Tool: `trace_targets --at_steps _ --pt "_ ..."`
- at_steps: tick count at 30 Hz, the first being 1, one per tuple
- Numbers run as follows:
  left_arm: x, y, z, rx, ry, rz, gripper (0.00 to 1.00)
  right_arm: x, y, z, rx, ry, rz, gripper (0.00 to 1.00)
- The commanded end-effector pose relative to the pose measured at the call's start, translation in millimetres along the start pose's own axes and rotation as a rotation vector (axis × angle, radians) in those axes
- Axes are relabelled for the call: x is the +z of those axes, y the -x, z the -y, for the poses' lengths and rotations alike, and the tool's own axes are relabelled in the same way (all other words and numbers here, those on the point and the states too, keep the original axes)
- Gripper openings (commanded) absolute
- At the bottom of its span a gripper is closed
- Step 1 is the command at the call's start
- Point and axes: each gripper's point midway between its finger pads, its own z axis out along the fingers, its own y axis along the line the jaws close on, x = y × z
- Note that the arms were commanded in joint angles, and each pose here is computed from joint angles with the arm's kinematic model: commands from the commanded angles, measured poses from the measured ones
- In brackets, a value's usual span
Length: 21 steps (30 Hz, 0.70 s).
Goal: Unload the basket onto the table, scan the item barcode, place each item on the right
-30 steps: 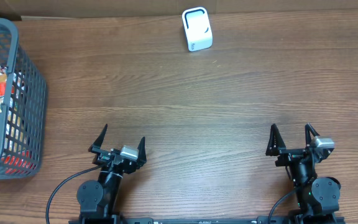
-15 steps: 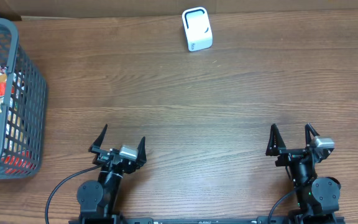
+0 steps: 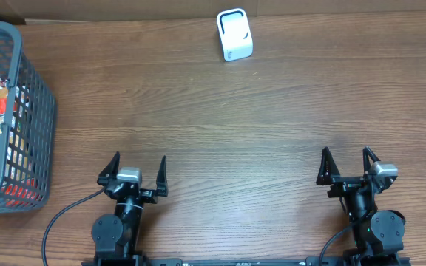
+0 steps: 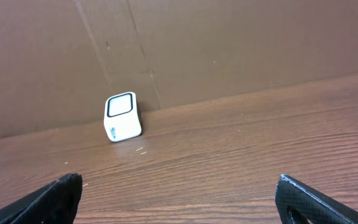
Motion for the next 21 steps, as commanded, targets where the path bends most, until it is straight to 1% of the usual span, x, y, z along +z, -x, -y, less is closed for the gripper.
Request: trace_targets --at_steps 1,8,16,21 --pt "-1 5 -2 -0.161 0.013 0.021 1.0 0 -1 2 -0.007 -0.009 0.009 1.0" --pt "-5 26 -2 -0.156 0.011 0.057 1.0 0 0 2 0.043 -0.008 0.01 1.0" --pt "-13 40 -1 -0.158 0.015 0.039 1.0 -3 15 -9 0.043 0.043 0.032 1.0" --pt "-17 46 -4 -0.161 0.037 0.015 1.0 -7 21 -21 0.042 0.097 0.016 1.0"
